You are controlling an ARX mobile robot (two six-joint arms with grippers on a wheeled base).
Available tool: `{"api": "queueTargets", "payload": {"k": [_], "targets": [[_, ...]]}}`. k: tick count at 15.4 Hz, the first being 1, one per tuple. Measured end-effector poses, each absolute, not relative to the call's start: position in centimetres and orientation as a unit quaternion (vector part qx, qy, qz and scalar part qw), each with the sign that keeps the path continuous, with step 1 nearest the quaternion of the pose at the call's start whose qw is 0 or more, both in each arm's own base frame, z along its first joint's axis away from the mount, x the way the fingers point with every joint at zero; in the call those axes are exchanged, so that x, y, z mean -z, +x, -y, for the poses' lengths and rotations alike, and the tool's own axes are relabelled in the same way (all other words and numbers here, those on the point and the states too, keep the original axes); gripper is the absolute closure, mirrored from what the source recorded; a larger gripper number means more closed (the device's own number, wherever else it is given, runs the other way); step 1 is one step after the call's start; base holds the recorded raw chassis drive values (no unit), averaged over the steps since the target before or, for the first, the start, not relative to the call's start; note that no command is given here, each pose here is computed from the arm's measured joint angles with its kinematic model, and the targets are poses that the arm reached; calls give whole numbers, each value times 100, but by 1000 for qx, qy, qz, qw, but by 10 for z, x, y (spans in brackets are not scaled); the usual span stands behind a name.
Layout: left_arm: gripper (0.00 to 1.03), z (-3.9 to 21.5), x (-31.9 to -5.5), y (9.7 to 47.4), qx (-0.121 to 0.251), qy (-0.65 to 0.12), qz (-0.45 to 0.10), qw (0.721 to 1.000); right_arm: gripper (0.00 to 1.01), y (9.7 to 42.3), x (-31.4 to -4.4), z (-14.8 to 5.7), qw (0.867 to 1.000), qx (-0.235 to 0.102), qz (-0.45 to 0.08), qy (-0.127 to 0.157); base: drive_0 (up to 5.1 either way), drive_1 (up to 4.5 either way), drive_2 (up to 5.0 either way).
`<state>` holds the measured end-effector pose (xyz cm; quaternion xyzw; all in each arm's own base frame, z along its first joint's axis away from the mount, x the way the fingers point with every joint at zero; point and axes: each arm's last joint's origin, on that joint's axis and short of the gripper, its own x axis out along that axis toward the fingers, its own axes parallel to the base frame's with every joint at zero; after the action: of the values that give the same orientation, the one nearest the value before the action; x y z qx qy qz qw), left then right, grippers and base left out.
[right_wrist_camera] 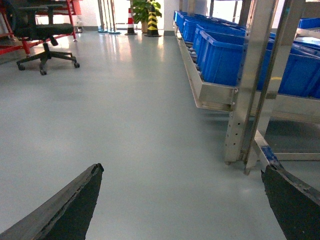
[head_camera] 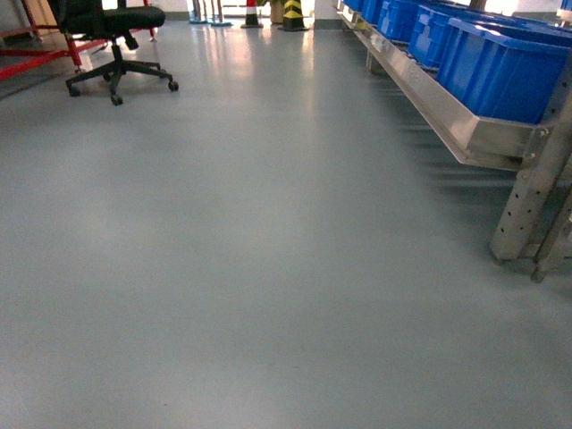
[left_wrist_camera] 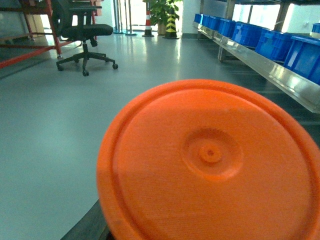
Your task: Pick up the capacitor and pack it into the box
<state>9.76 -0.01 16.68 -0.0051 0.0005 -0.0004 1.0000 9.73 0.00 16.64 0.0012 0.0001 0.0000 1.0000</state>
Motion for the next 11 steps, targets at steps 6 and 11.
{"api": "queueTargets", "payload": {"k": [6, 11], "targets": [[59, 0, -167, 98, 0, -5, -2, 1000, 3, 97, -167, 0, 1000, -1, 2, 1, -503, 243, 243], [59, 0, -167, 98, 0, -5, -1, 1000, 3, 97, -167, 0, 1000, 0, 0, 1, -498, 247, 247]]}}
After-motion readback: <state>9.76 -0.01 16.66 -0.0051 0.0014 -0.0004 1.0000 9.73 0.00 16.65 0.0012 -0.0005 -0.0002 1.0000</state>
